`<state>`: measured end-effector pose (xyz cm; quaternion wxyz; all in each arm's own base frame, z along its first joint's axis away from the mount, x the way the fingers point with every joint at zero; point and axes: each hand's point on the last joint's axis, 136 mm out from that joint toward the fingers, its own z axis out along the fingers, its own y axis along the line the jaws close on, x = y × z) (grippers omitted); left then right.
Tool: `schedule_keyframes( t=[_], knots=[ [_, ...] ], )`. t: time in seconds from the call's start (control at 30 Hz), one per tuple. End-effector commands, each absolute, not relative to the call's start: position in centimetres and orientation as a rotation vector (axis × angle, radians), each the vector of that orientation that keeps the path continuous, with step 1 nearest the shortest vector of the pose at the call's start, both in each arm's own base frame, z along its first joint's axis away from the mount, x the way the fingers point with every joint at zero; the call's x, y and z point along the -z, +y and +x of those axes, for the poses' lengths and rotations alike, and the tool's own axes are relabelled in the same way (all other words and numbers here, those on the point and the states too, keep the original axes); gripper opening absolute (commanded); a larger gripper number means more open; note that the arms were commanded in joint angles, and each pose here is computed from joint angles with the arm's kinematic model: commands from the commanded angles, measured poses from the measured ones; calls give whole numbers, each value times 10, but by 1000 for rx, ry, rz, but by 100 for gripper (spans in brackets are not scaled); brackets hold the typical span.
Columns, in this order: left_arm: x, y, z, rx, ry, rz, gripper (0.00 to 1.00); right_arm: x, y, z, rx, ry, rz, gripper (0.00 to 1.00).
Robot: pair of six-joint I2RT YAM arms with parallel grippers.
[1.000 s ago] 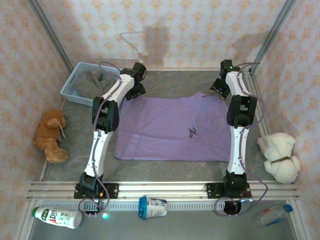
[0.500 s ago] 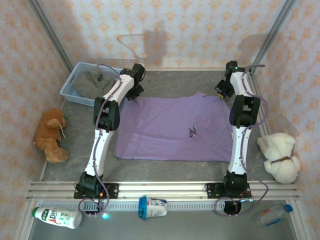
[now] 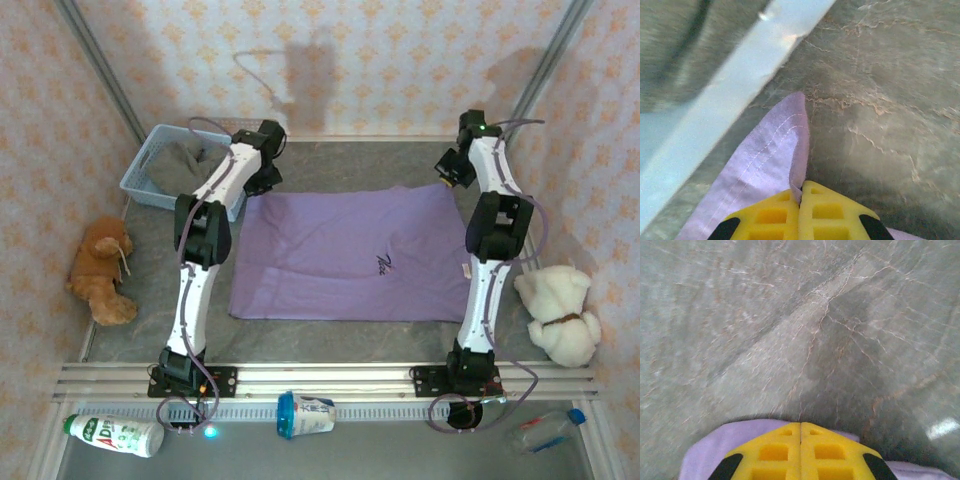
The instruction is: Fold and stack the mixed laundry pile
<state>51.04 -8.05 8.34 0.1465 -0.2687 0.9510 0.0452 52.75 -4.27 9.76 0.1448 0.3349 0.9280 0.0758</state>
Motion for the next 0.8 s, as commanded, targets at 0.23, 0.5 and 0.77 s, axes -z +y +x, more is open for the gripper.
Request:
schedule_keyframes(
  t=[0.23, 0.5, 0.77],
  knots=[
    [-119, -74, 451, -247, 2772, -649, 0, -146, -45, 461, -170, 2669, 957, 0],
    [-117, -75, 396, -332, 2837, -576, 1, -128, -34, 370, -132, 2791, 1017, 0],
    [-105, -78, 380, -336, 2859, -618, 60, -112, -41, 336, -37, 2782, 1068, 48]
  ],
)
